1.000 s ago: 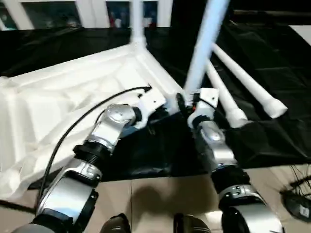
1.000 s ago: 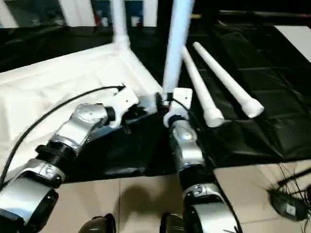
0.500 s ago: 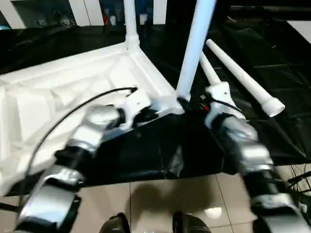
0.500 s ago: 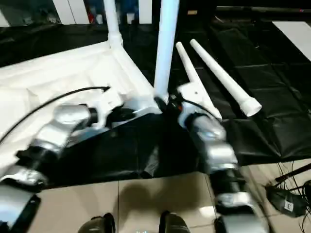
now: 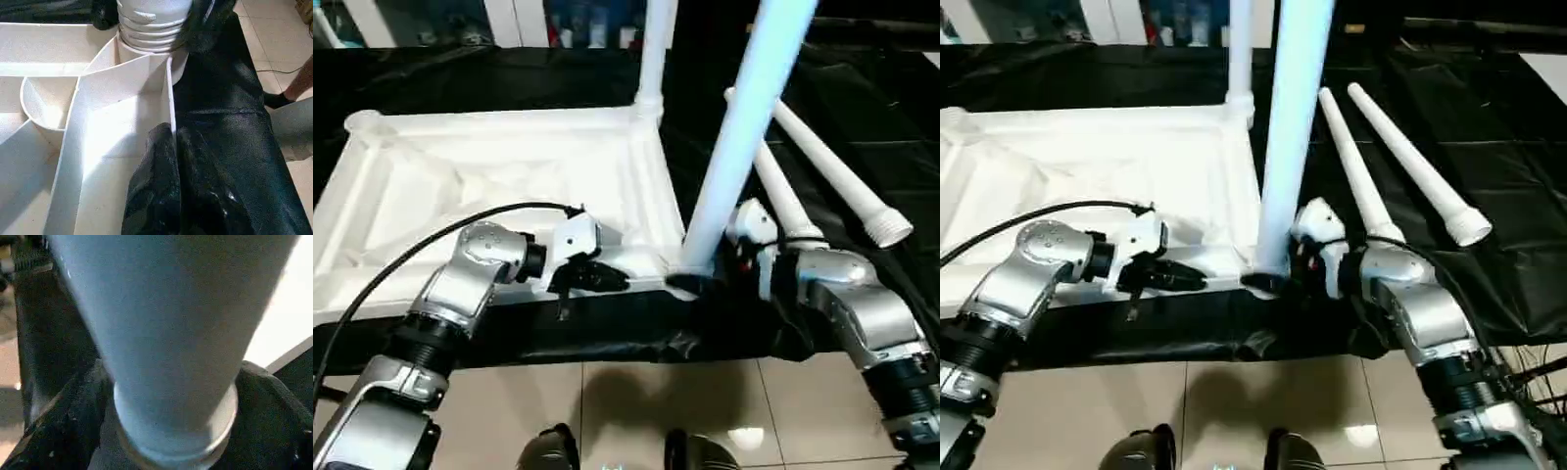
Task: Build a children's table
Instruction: Rotate leg to tighten
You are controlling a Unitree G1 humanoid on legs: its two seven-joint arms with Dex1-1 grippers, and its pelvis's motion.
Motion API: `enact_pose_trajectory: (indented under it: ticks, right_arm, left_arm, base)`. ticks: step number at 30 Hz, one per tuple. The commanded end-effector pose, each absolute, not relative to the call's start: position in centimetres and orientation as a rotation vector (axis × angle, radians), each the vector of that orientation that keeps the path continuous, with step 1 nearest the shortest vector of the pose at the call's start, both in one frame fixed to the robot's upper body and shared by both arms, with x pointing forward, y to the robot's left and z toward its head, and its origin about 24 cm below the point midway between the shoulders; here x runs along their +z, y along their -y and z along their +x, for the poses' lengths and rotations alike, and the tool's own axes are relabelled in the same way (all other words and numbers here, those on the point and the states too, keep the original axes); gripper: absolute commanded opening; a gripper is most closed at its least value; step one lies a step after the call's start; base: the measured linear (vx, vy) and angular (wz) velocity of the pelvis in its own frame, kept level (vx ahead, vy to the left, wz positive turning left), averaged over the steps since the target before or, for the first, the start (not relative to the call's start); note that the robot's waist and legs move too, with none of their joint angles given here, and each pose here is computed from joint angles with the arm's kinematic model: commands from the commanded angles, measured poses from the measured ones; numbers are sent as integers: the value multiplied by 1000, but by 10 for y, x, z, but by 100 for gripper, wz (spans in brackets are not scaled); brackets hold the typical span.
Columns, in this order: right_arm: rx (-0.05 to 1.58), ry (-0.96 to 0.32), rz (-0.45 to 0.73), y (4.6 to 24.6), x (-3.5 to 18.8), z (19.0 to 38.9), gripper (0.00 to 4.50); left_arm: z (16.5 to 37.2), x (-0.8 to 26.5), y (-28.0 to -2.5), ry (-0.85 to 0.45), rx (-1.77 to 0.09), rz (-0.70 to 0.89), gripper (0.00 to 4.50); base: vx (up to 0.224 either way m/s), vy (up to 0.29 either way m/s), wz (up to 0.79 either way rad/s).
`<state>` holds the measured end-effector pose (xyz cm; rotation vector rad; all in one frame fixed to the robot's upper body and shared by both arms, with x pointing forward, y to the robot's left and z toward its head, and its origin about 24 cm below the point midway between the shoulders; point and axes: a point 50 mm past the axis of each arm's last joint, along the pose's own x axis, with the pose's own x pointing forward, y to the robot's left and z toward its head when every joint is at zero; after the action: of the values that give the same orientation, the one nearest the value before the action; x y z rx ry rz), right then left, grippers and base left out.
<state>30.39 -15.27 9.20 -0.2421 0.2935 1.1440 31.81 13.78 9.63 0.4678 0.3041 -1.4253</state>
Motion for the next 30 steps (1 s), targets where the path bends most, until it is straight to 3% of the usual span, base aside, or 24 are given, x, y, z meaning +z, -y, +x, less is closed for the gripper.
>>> enact_pose_trajectory:
  ticks: [1, 10, 22, 30]
  right_arm:
    - [1178, -309, -287, 149, 90, 302, 389]
    - [1165, -291, -280, 148, 92, 307, 389]
    - [1164, -270, -252, 146, 87, 306, 282]
    - [1154, -261, -222, 143, 82, 304, 275]
  left_arm:
    - [317, 103, -130, -258, -1479, 475, 0]
    - [317, 106, -132, -257, -1471, 481, 0]
    - [317, 104, -132, -262, -1474, 474, 0]
    - [316, 103, -131, -260, -1474, 465, 0]
  base:
    - [0, 0, 0]
    - [0, 0, 0]
    - [0, 0, 0]
    - [0, 0, 0]
